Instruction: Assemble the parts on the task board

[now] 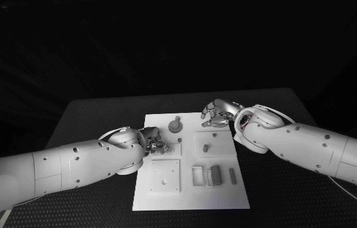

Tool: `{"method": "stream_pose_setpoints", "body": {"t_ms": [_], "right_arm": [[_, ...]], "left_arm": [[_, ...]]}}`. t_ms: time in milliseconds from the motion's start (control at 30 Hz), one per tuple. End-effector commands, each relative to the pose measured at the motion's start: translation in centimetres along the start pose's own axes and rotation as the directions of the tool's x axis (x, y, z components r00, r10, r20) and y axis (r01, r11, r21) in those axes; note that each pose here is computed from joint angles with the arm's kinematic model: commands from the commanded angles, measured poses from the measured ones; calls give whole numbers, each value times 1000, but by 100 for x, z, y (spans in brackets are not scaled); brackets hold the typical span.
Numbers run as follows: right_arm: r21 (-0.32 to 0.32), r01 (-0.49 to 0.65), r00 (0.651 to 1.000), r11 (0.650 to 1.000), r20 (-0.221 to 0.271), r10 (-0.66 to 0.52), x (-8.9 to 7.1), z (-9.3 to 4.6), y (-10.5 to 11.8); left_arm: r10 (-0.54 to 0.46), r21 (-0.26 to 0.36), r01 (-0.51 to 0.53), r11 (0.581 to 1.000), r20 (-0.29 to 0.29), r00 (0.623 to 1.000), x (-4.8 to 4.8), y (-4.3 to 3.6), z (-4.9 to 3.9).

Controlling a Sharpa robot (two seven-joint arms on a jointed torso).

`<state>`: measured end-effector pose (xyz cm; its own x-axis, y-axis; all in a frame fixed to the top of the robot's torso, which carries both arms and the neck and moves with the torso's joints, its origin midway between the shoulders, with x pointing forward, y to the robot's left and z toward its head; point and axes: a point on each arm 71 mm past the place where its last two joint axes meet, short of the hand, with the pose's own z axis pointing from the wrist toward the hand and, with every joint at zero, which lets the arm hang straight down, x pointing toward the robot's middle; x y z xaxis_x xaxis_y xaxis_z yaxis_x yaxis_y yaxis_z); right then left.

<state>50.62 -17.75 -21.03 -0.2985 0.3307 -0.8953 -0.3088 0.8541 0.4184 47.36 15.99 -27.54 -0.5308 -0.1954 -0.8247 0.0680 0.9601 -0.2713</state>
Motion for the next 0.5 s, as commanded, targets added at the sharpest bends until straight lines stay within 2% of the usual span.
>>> {"method": "stream_pose_setpoints", "body": {"t_ms": [33,500], "right_arm": [[-3,4,1000,1000,-10,-4,8,-1,3],[-1,4,1000,1000,-10,-4,8,2,-2]], "left_arm": [[-9,2,9,1000,-1,1000,7,-8,-1],[-18,9,18,1000,12,1000,-2,-19,1]]}}
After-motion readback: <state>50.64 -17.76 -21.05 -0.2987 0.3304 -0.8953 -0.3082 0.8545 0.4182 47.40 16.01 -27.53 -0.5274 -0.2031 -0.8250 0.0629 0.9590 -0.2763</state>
